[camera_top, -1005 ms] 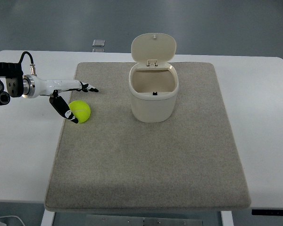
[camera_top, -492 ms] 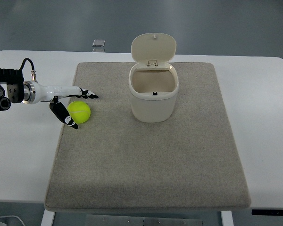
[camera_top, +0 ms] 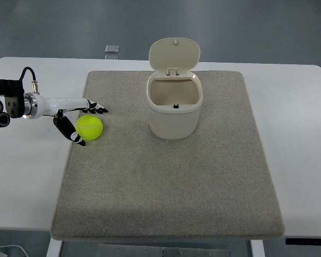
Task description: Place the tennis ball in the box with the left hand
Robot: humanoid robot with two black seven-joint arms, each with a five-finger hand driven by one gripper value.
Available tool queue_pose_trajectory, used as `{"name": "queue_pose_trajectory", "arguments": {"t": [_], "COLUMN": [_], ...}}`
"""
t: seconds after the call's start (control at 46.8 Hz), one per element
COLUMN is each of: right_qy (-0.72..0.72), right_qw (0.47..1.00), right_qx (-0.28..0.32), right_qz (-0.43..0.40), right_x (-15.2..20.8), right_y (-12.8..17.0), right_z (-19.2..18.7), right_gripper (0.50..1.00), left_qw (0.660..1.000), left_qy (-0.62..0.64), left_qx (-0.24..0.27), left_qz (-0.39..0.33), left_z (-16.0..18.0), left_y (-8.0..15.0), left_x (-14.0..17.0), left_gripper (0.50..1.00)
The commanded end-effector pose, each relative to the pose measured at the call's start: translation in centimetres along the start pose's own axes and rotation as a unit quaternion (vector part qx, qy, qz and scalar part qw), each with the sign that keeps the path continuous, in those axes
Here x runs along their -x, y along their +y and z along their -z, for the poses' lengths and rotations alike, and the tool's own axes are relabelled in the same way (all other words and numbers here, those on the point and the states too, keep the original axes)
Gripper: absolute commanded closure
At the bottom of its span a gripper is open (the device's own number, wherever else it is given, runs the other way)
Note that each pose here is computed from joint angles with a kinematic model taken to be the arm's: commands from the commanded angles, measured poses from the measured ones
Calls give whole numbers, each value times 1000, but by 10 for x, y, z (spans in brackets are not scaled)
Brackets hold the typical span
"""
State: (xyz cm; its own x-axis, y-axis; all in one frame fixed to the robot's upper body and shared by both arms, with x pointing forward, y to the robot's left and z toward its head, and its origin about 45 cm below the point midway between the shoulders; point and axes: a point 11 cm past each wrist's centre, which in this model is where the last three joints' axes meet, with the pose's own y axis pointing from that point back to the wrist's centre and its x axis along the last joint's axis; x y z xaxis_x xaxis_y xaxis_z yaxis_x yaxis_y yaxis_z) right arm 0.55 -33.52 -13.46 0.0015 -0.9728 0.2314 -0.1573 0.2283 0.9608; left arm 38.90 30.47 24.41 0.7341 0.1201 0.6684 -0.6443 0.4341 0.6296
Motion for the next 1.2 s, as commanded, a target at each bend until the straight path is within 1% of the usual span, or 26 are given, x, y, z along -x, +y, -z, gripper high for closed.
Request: {"name": "queue_pose_trajectory", "arguments": {"t": [0.0,0.021,0.064,0.107,0.235,0.364,0.385,0.449,0.62,0.791,0.877,0.941,1.027,1.176], "right_qy": [0,0,0,0,0,0,0,0,0,0,0,0,0,0], "right_qw": [1000,1000,1000,1000,1000,1000,1000,1000,1000,1000,1000,1000,1000,1000], "right_qx": [0,0,0,0,0,1,0,0,0,0,1,0,0,1], "right_qz": [0,0,0,0,0,0,0,0,0,0,0,0,0,0], "right_x": [0,0,0,0,0,0,0,0,0,0,0,0,0,0], "right_y": [0,0,0,0,0,0,0,0,0,0,0,0,0,0], "right_z": [0,0,0,0,0,0,0,0,0,0,0,0,0,0], "right_gripper": [562,562,562,562,562,562,562,562,562,562,562,562,562,562], "left_qw": [1000,1000,1000,1000,1000,1000,1000,1000,1000,1000,1000,999,999,990], "left_qy": [-3,-3,-3,-4,-3,-3,-3,-3,-3,-2,3,6,28,91], "left_qx": [1,2,2,2,2,1,1,1,0,-4,-24,-30,-19,-7], "left_qz": [0,0,0,1,2,2,2,3,6,6,0,-12,-36,-108], "left_z": [-1,-2,-2,-2,-1,-1,-1,-1,0,1,5,3,-4,-6], "left_y": [-1,-1,-1,-1,-1,0,0,0,1,1,2,2,2,10], "left_x": [1,1,1,1,2,2,2,3,4,3,-1,-9,-23,-65], "left_gripper": [666,679,684,714,707,716,733,831,1000,1000,1000,1000,1000,1000]}}
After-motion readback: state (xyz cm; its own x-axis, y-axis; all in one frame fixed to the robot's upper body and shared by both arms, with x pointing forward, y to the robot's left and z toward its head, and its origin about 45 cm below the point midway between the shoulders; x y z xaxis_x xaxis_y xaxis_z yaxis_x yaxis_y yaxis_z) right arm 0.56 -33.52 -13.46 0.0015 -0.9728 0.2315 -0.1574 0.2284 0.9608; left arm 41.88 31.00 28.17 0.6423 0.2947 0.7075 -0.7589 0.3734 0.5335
